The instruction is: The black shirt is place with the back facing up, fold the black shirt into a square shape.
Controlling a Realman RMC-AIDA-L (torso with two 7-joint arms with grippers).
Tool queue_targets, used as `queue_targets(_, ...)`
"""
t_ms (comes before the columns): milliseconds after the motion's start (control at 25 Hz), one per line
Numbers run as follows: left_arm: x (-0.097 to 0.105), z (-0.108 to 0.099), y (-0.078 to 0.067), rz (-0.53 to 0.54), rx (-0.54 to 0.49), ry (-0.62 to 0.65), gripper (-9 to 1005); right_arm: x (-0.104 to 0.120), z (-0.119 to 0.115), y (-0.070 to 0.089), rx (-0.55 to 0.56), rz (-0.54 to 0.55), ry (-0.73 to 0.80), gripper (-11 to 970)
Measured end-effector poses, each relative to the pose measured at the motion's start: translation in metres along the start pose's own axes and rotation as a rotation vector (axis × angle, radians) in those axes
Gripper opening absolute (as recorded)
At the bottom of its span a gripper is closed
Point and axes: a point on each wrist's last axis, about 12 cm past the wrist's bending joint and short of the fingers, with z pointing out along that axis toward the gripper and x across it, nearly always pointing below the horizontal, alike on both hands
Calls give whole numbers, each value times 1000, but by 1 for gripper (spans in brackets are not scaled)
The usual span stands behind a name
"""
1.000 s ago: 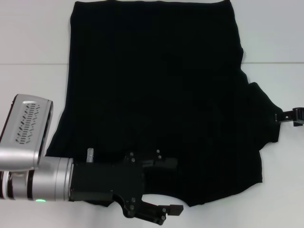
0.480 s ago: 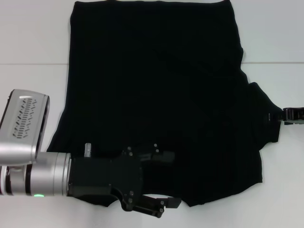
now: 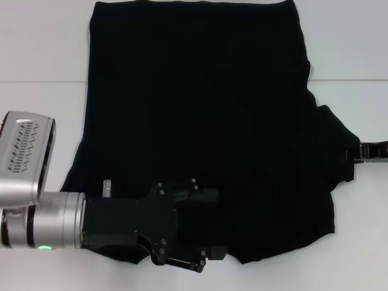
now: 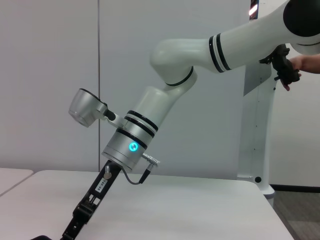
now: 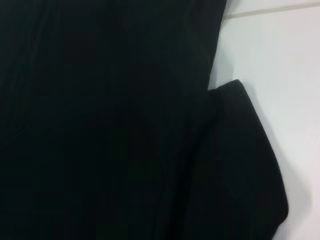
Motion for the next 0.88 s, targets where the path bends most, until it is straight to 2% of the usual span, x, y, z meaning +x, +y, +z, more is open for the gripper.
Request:
queue_targets(320, 1, 0, -1, -4, -3, 2, 933, 0, 0, 0, 4, -4, -13, 229)
queue_targets(640, 3, -2, -2, -19, -19, -9, 933, 6, -6, -14, 12, 4, -43, 0)
queue_targets(880, 4, -4, -3, -44, -30, -22, 933, 12, -22, -35, 34, 46, -98, 0)
